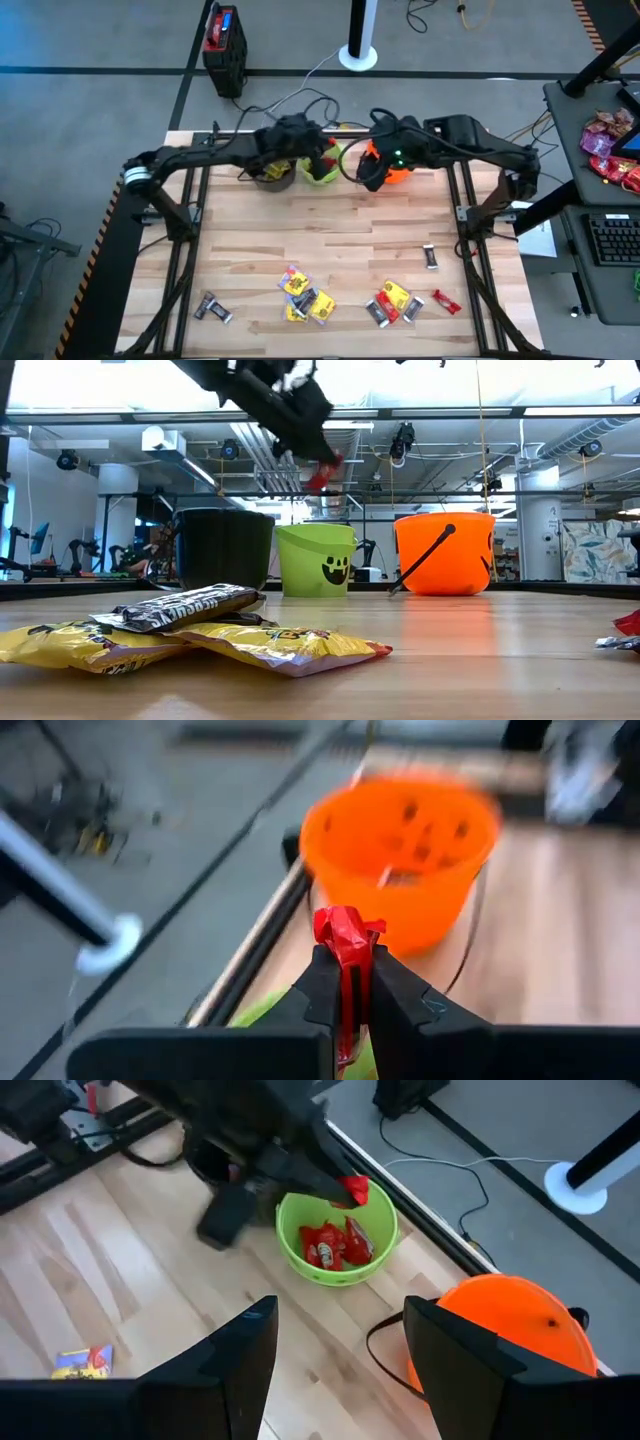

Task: Sort candy by brand, put in halloween buckets
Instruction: Put the red chocolate bar into the green bucket

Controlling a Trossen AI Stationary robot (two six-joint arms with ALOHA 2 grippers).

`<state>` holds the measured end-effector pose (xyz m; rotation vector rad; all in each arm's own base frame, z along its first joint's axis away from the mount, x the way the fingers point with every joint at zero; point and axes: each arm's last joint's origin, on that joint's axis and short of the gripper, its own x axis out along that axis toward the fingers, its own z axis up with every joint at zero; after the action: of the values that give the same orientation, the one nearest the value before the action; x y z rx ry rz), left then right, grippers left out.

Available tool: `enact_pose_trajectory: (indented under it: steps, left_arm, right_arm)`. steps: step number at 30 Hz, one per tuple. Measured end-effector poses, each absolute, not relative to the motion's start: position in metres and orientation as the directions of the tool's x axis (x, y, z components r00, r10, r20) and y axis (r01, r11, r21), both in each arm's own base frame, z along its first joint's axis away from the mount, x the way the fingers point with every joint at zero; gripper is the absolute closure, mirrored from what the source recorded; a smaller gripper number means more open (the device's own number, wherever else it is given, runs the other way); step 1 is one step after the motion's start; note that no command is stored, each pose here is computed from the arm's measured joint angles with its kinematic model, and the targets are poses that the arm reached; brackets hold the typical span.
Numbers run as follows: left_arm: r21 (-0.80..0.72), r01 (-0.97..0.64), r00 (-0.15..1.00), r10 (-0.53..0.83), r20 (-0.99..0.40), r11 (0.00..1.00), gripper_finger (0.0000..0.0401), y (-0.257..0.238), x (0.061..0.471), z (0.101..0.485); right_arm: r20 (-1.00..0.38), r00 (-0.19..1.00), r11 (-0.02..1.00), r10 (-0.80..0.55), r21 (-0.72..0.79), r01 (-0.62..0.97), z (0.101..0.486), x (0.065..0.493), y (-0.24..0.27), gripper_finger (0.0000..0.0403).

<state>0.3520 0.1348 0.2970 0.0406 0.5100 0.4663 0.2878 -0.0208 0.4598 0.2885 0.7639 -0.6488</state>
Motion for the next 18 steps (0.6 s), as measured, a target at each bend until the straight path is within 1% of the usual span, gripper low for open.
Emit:
enact_pose_trajectory:
  steps: [4, 9, 12, 15, 18]
  left_arm:
    - [0.235, -0.422, 0.662, 0.475, -0.58, 0.876, 0.0383, 0.15, 0.365, 0.291]
    - [0.257, -0.425, 0.629, 0.487, -0.606, 0.868, 0.0386, 0.167, 0.372, 0.287]
    - [0.227, -0.417, 0.635, 0.46, -0.62, 0.88, 0.0386, 0.171, 0.371, 0.284]
    - [0.18, -0.445, 0.622, 0.447, -0.643, 0.877, 0.037, 0.171, 0.371, 0.28]
    - [0.167, -0.467, 0.577, 0.442, -0.686, 0.869, 0.0342, 0.17, 0.368, 0.275]
  right_arm:
    - [-0.729, 0.522, 0.762, -0.443, 0.0, 0.647, 0.454, 0.289, -0.021, 0.0193]
    - [-0.747, 0.495, 0.762, -0.443, -0.023, 0.647, 0.445, 0.291, -0.021, 0.0193]
    - [-0.76, 0.48, 0.764, -0.439, -0.034, 0.645, 0.44, 0.293, -0.021, 0.0193]
    - [-0.766, 0.474, 0.767, -0.434, -0.039, 0.64, 0.437, 0.294, -0.021, 0.0193]
    - [-0.774, 0.479, 0.776, -0.414, -0.026, 0.63, 0.437, 0.294, -0.02, 0.0193]
